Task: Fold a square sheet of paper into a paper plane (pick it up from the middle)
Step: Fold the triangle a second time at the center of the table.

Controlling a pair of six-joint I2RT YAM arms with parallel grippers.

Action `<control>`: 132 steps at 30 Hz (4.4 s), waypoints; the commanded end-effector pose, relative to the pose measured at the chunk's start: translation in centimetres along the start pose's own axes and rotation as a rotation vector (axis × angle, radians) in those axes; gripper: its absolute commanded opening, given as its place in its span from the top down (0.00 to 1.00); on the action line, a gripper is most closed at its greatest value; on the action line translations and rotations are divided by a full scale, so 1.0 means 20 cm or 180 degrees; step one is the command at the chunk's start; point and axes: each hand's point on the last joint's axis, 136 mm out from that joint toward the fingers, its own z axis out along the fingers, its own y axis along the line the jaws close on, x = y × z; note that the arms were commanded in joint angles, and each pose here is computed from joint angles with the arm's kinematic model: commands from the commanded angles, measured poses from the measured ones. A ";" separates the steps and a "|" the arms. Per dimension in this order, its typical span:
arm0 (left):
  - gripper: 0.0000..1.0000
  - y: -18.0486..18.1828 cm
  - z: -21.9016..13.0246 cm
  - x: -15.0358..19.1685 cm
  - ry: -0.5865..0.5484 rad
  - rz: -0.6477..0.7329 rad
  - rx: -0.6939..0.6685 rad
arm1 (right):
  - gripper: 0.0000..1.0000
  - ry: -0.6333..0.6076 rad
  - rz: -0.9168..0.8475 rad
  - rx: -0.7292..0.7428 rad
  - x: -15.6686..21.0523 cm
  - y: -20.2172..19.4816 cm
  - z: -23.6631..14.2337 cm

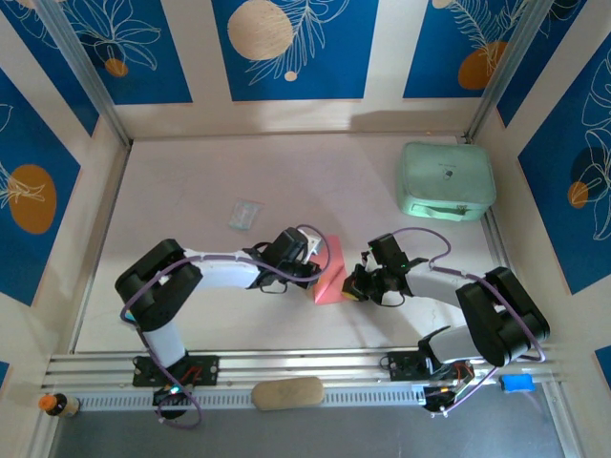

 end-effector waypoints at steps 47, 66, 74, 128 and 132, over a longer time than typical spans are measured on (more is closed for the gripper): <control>1.00 0.08 0.03 0.02 0.0011 -0.0038 -0.0161 | 1.00 0.0028 0.0107 0.0264 0.01 -0.09 0.00; 1.00 0.07 0.09 0.11 0.0250 -0.0085 -0.0050 | 1.00 -0.0094 -0.0228 -0.0322 -0.06 0.17 -0.09; 1.00 0.07 0.09 0.10 0.0270 -0.0079 -0.0069 | 1.00 0.0004 -0.0407 -0.0627 -0.09 0.35 -0.08; 1.00 0.08 0.11 0.15 0.0478 -0.0109 -0.0072 | 1.00 -0.0071 0.0134 -0.0137 -0.23 0.02 0.07; 1.00 0.08 0.11 0.15 0.0481 -0.0116 -0.0076 | 1.00 -0.0119 -0.0025 -0.0438 -0.25 0.14 0.00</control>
